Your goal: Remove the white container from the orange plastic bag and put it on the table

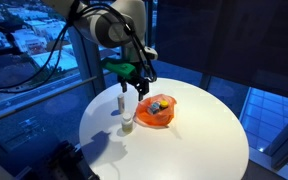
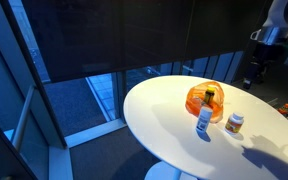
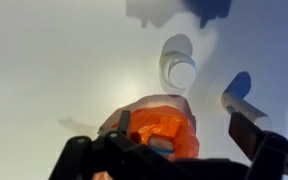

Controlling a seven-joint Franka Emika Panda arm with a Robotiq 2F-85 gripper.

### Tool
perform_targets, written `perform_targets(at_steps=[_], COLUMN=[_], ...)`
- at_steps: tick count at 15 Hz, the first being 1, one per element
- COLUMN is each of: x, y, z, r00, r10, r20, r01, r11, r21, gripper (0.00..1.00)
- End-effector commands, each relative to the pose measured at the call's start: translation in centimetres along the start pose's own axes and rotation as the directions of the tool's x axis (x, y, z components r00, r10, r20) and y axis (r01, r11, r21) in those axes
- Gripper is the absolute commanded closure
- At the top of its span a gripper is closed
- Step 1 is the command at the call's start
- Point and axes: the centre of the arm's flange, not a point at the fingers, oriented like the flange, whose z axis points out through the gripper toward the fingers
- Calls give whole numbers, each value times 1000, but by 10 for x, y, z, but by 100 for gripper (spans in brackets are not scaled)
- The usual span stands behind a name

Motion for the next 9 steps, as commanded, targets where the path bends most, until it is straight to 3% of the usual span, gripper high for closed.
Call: perform_targets(at_steps=[1, 7, 9], x=[6, 0, 2], y=[0, -8, -5], z=[-38, -73, -61], r00=[996, 984, 987], r10=[78, 171, 149], r20=[53, 58, 51], r01=[-78, -169, -149], r11=[997, 985, 989], r21=[-6, -33, -14], gripper=[0, 0, 0])
